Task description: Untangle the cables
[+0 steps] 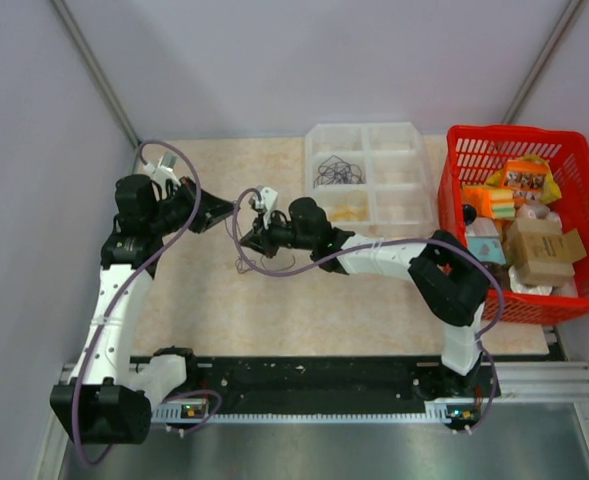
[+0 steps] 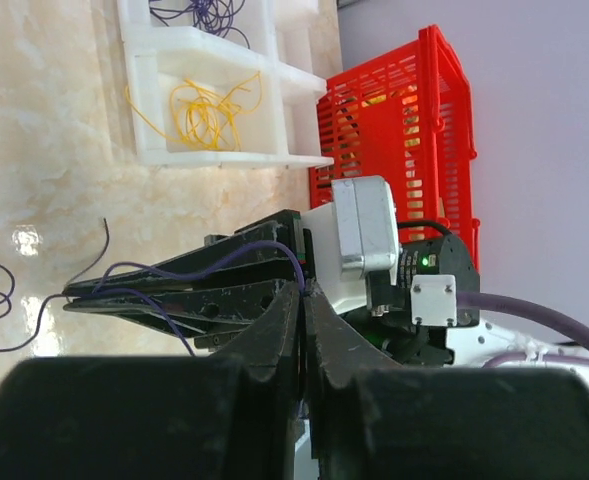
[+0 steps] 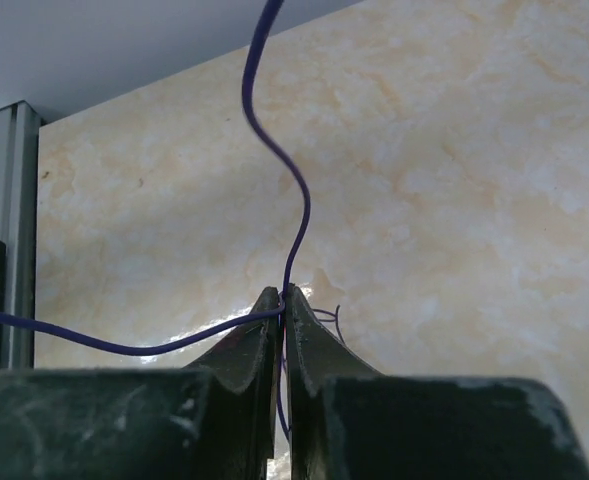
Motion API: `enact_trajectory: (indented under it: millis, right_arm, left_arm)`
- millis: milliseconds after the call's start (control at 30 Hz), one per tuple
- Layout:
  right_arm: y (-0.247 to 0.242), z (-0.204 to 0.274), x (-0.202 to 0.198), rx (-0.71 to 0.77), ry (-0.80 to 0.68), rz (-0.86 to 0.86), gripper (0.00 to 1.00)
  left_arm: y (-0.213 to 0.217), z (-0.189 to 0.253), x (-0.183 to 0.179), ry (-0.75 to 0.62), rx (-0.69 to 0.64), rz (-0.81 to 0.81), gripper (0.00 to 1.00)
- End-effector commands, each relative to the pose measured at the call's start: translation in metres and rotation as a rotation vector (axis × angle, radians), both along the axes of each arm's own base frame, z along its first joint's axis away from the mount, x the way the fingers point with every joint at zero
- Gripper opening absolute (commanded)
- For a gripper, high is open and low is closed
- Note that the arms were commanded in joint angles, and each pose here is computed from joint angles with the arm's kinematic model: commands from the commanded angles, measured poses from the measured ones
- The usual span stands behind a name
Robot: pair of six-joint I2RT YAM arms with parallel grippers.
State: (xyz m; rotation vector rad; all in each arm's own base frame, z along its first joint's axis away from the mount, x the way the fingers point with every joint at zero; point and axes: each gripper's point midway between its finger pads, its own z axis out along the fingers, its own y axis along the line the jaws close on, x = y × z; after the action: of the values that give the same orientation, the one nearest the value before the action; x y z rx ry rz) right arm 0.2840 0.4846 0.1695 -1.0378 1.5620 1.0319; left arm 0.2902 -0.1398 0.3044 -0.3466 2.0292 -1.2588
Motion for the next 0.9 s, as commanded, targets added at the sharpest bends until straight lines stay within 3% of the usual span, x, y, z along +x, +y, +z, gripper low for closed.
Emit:
enact_trajectory:
  millis: [0, 67, 100, 167, 300, 433, 733, 867]
  right_arm:
    - [-0.012, 0.059, -0.001, 0.121, 0.025, -0.062, 0.0]
    - [-0.027, 0.066, 0.001, 0.108, 0.049, -0.095, 0.0]
    - [-0.036, 0.07, 0.004, 0.09, 0.062, -0.121, 0.0]
    - [-0.056, 0.075, 0.015, 0.058, 0.083, -0.196, 0.0]
    - [-0.093, 0.089, 0.033, 0.028, 0.122, -0.29, 0.0]
    - [-0.124, 0.114, 0.064, -0.044, 0.047, -0.415, 0.0]
    - [-0.187, 0.184, 0.176, -0.097, -0.201, -0.643, 0.0]
    - [-0.181, 0.182, 0.218, -0.071, -0.272, -0.536, 0.0]
  left_arm:
    - [0.01, 0.014, 0.003, -0.082, 0.087, 0.047, 0.19]
    - [0.019, 0.006, 0.006, -0.077, 0.14, 0.091, 0.4]
    - [0.024, 0.004, 0.007, -0.08, 0.168, 0.114, 0.7]
    - [0.031, -0.001, 0.007, -0.093, 0.222, 0.142, 0.82]
    - [0.05, -0.014, 0.003, -0.082, 0.331, 0.214, 0.83]
    - [0.068, -0.025, -0.006, -0.084, 0.402, 0.301, 0.8]
    - [0.058, 0.002, -0.027, -0.248, 0.375, 0.259, 0.85]
    - [0.045, 0.001, -0.026, -0.243, 0.323, 0.195, 0.8]
